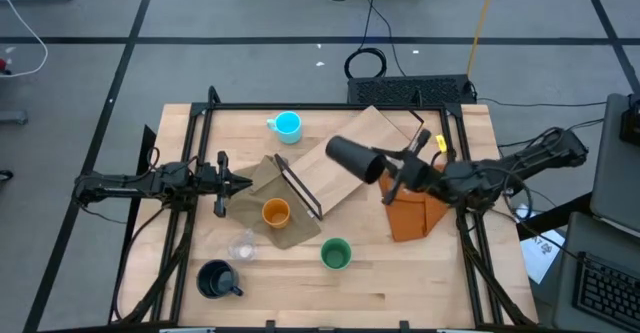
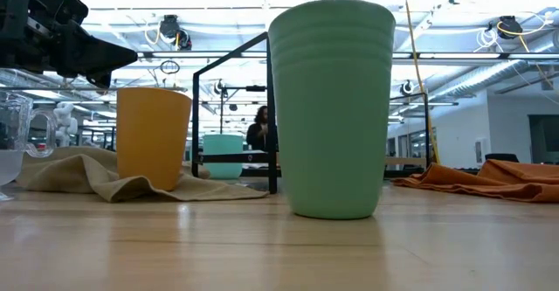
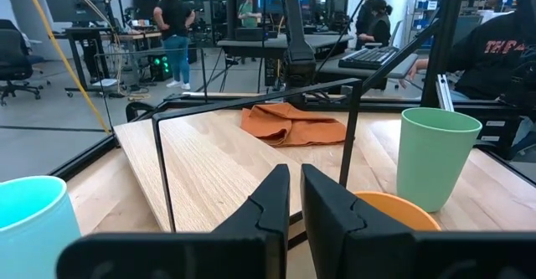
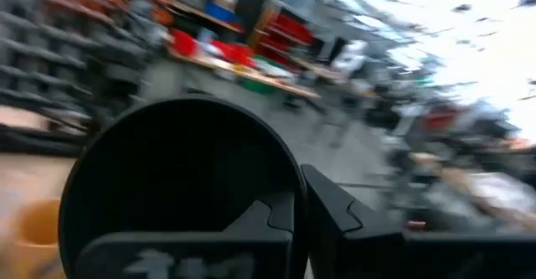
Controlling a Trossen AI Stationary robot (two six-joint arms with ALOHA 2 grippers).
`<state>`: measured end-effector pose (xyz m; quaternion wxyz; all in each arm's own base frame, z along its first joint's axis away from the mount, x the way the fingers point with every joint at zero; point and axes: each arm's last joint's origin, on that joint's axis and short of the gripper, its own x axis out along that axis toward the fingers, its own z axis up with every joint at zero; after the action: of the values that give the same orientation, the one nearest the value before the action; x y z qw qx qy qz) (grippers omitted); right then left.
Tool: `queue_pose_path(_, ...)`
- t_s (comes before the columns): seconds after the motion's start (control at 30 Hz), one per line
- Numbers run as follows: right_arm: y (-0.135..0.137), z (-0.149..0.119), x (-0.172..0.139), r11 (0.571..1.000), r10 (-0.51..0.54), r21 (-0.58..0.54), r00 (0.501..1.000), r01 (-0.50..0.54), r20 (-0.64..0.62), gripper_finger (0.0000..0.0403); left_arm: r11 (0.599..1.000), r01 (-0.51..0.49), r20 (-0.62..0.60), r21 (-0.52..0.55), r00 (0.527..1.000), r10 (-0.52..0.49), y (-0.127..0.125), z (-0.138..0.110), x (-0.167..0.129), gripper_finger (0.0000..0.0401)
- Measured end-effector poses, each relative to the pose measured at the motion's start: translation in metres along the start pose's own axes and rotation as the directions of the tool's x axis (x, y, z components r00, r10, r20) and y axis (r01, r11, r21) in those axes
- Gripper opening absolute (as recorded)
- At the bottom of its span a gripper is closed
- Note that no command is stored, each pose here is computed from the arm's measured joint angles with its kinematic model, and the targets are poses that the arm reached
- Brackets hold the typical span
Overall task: Stack small to large cups/mugs on shelf
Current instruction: Put the black cup on the shelf
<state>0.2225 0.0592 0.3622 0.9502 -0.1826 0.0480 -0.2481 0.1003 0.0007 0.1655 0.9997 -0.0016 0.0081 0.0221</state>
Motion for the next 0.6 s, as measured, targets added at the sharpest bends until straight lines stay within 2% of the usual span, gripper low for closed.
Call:
queue_pose_path(0.23, -0.008, -0.003, -0.009, 0.971, 0.181, 0.156, 0.983, -0.181, 0.012, 0.0, 1.0, 0.0, 0.0, 0.0, 1.0, 0.0, 0.0, 0.0, 0.0, 0.0035)
queue_pose_path(0.43, -0.009, -0.007, -0.011, 0.965, 0.194, 0.181, 0.981, -0.187, -0.022, 0.0, 1.0, 0.0, 0.0, 0.0, 1.0, 0.0, 0.0, 0.0, 0.0, 0.0035)
queue_pose_path(0.6, -0.013, -0.015, -0.006, 0.968, 0.173, 0.197, 0.981, -0.152, -0.092, 0.0, 1.0, 0.0, 0.0, 0.0, 1.0, 0.0, 0.0, 0.0, 0.0, 0.0035)
